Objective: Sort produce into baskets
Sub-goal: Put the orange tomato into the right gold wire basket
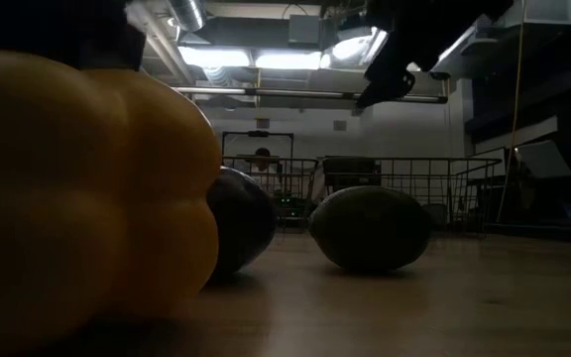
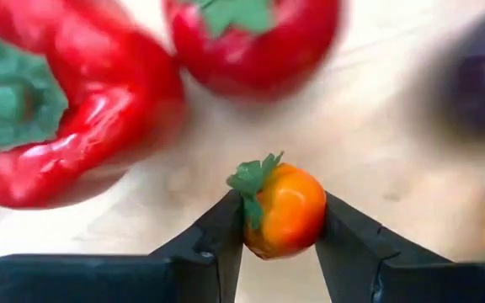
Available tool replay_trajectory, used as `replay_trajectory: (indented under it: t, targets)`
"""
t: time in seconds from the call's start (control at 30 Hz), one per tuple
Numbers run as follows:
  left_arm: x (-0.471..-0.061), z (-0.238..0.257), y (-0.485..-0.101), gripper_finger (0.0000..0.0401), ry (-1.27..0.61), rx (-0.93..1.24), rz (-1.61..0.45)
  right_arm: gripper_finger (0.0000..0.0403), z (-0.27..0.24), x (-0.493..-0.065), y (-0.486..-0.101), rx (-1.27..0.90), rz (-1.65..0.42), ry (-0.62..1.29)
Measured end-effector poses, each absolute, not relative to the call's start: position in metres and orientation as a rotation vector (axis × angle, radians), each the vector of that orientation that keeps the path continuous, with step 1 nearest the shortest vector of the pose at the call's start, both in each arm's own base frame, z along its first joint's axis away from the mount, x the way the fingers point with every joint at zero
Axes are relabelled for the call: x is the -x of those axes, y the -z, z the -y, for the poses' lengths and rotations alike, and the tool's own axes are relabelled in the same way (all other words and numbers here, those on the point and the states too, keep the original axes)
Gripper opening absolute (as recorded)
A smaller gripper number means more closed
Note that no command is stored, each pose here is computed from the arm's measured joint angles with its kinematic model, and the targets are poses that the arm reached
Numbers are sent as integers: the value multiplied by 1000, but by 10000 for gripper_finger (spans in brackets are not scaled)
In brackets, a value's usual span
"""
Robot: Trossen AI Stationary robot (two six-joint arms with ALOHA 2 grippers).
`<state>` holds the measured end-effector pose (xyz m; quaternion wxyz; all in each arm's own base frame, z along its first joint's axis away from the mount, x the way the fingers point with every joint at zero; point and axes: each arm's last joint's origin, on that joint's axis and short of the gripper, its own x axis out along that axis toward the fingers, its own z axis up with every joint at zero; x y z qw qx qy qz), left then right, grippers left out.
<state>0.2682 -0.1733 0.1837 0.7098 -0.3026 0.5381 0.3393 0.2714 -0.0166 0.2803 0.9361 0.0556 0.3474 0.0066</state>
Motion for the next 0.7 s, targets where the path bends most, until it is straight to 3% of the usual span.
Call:
replay_trajectory:
  t: [0.37,0.7]
  targets:
    - [-283,139,-246,125,-581,666,-1064,374,15,-243,-308,-98,-634,-18]
    - [-337,67,-269,125,-402,487,-797,374,13,-223,-314,-103,-675,-17]
